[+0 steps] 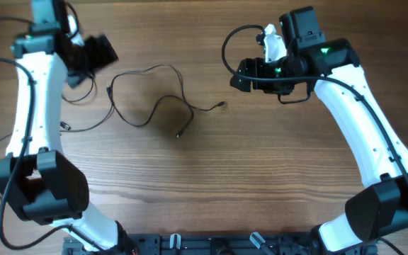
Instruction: Untangle cables
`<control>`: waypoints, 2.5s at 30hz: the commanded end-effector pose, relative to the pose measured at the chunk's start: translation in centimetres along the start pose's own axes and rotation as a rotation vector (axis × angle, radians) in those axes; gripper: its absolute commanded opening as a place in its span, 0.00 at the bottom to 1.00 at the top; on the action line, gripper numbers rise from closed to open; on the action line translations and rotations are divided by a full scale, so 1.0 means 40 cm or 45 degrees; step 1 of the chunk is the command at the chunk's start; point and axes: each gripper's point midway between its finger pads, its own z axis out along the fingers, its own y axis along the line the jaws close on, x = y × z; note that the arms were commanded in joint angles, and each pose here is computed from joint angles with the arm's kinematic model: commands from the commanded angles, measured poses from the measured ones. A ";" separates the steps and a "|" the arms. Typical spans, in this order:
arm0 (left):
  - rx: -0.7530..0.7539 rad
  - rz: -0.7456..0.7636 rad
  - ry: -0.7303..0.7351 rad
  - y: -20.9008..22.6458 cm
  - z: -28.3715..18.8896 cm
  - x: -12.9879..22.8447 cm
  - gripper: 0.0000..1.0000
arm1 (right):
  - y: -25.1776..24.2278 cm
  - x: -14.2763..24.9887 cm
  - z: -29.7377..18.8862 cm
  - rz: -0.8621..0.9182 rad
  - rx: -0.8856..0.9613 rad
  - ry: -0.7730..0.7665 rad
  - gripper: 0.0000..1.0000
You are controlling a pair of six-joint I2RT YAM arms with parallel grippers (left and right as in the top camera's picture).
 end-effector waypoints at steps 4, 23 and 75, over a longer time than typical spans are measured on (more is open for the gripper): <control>-0.154 -0.074 0.209 0.104 0.130 0.164 0.82 | -0.005 0.000 -0.008 -0.078 0.029 -0.016 0.85; -0.248 -0.563 0.134 0.105 0.301 0.322 0.40 | -0.017 0.007 -0.008 -0.095 0.059 -0.003 0.87; -0.127 -0.298 -1.090 0.371 -0.292 -0.529 1.00 | -0.024 0.064 -0.010 -0.016 0.075 0.111 0.87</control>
